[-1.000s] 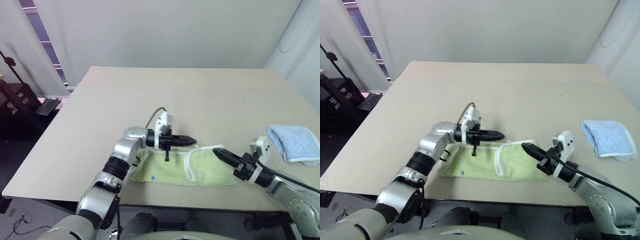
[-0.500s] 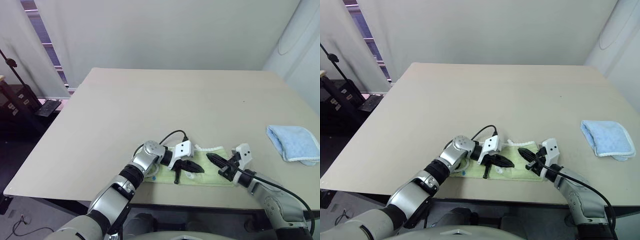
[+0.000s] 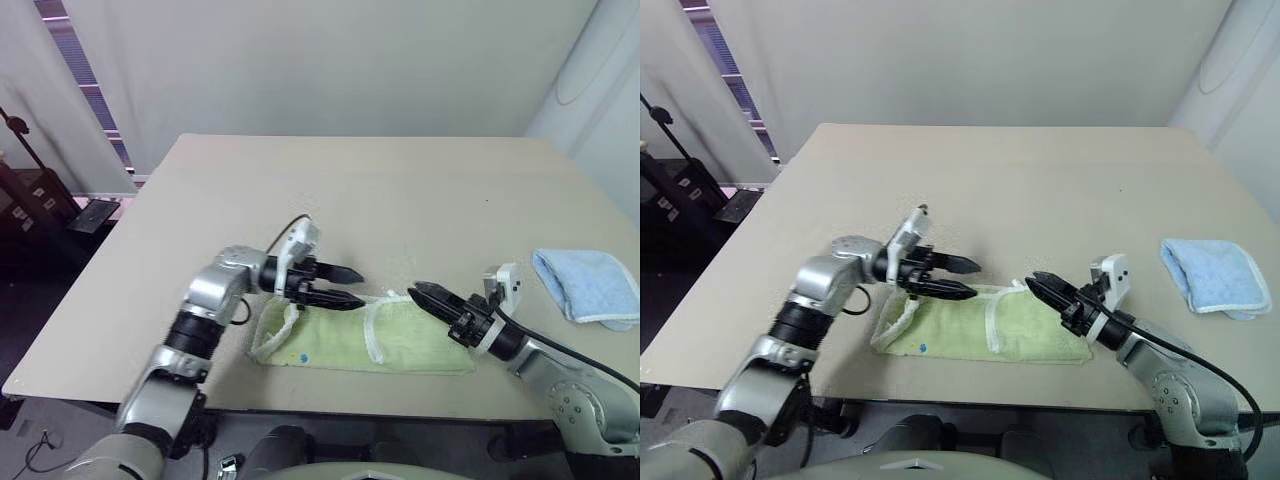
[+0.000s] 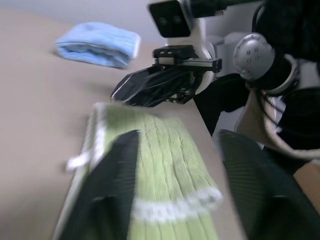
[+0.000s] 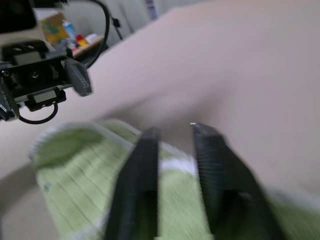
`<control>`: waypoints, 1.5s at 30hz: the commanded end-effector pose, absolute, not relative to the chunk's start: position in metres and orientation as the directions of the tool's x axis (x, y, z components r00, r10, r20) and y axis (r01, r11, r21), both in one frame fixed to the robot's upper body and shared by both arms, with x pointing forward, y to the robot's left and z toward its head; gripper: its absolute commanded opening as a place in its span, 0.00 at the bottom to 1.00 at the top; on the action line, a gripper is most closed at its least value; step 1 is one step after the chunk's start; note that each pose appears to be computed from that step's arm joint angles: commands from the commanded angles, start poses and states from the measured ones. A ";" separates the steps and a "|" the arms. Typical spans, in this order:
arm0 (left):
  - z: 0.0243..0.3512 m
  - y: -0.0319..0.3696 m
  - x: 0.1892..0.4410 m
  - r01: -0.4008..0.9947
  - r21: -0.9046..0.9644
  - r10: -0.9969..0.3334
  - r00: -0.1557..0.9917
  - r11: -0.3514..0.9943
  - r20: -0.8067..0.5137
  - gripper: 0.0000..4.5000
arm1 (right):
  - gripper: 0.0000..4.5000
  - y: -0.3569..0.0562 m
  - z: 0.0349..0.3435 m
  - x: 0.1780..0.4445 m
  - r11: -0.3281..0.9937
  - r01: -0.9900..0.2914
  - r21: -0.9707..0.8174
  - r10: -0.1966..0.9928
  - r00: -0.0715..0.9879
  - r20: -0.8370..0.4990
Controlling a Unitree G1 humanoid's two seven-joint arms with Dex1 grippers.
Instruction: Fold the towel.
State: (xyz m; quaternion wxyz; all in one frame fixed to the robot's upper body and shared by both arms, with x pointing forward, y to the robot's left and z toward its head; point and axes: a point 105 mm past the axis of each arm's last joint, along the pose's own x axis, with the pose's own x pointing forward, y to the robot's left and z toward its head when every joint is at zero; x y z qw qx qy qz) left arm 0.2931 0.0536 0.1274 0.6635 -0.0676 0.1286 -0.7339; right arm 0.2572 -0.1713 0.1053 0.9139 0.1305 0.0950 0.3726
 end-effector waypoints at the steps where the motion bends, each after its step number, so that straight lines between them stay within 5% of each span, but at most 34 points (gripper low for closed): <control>1: 0.155 0.089 0.290 0.946 -0.321 -0.997 -0.066 -0.054 -0.027 0.93 | 0.51 -0.166 0.126 0.266 0.680 -0.683 0.265 0.711 0.703 -0.014; 2: 0.157 0.096 0.289 0.940 -0.339 -0.998 -0.048 -0.035 -0.029 1.00 | 0.60 -0.165 0.127 0.267 0.679 -0.686 0.264 0.713 0.701 -0.012; 7: 0.145 0.153 0.282 0.886 -0.431 -0.981 0.116 0.173 -0.155 1.00 | 0.99 -0.155 0.123 0.268 0.631 -0.735 0.249 0.766 0.641 -0.050; 15: 0.118 0.187 0.241 0.640 -0.695 -0.942 0.157 0.326 -0.298 1.00 | 0.99 -0.155 0.121 0.283 0.629 -0.707 0.325 0.758 0.650 -0.052; 29: 0.077 0.202 0.229 0.211 -0.847 -0.873 0.121 0.488 -0.472 1.00 | 0.99 -0.145 0.105 0.289 0.631 -0.632 0.451 0.749 0.648 -0.139; 45: 0.058 0.159 0.246 0.130 -0.916 -0.925 0.073 0.379 -0.372 1.00 | 0.99 -0.151 0.104 0.297 0.697 -0.564 0.443 0.676 0.722 -0.144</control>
